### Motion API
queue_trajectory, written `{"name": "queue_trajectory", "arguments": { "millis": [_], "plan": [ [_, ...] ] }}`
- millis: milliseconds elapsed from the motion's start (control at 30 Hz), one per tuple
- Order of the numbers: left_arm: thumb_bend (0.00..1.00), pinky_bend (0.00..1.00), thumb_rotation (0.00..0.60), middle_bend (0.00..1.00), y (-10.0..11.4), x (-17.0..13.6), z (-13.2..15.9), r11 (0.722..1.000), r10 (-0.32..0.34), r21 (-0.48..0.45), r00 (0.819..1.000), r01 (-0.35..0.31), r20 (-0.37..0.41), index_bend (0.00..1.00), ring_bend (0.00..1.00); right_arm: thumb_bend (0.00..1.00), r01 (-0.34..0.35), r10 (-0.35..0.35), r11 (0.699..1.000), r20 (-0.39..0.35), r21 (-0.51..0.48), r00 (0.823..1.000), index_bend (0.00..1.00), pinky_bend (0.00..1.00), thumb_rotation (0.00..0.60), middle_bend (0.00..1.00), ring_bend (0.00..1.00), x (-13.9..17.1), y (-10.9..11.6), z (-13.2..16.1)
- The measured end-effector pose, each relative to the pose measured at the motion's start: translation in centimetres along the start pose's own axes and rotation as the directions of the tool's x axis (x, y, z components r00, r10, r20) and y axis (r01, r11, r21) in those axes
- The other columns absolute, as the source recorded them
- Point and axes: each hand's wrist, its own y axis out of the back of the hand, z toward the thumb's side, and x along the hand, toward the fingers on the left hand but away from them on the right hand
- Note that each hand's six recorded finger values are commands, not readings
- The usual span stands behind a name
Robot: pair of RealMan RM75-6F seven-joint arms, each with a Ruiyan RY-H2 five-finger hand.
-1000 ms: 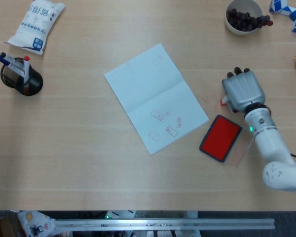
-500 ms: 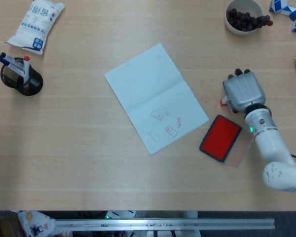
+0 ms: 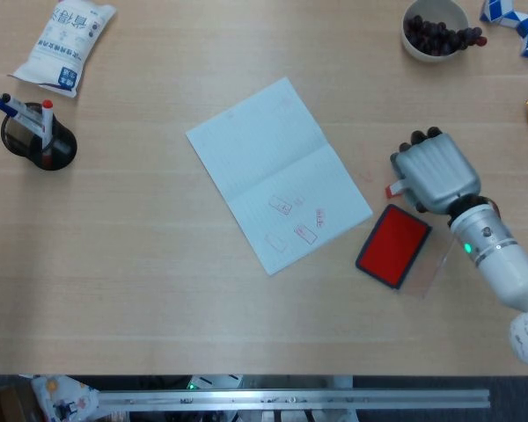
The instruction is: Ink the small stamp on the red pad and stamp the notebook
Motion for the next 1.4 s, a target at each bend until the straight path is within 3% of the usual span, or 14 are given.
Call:
{"name": "queue_trajectory", "arguments": {
  "millis": [400, 900, 1400],
  "plan": [
    [0.12, 0.12, 0.600, 0.16, -0.1, -0.2, -0.1, 1.000, -0.003, -0.001, 1.000, 0.003, -0.005, 0.02, 0.20, 0.41, -0.001, 0.014, 0.995, -0.128, 0.104, 0.992, 0.70, 0.29, 0.600, 0.50, 0.31, 1.8, -1.8, 2.3],
    [0.12, 0.12, 0.600, 0.16, -0.4, -0.2, -0.2, 1.000, -0.017, 0.002, 1.000, 0.017, -0.005, 0.02, 0.20, 0.42, 0.003, 0.027, 0.981, -0.152, 0.194, 0.988, 0.70, 0.29, 0.600, 0.50, 0.31, 2.4, -3.5, 2.7],
    [0.12, 0.12, 0.600, 0.16, -0.5, -0.1, -0.4, 1.000, -0.022, 0.003, 1.000, 0.022, -0.008, 0.02, 0.20, 0.42, -0.011, 0.043, 0.979, -0.155, 0.203, 0.987, 0.71, 0.29, 0.600, 0.51, 0.32, 2.2, -4.8, 3.0]
  ]
}}
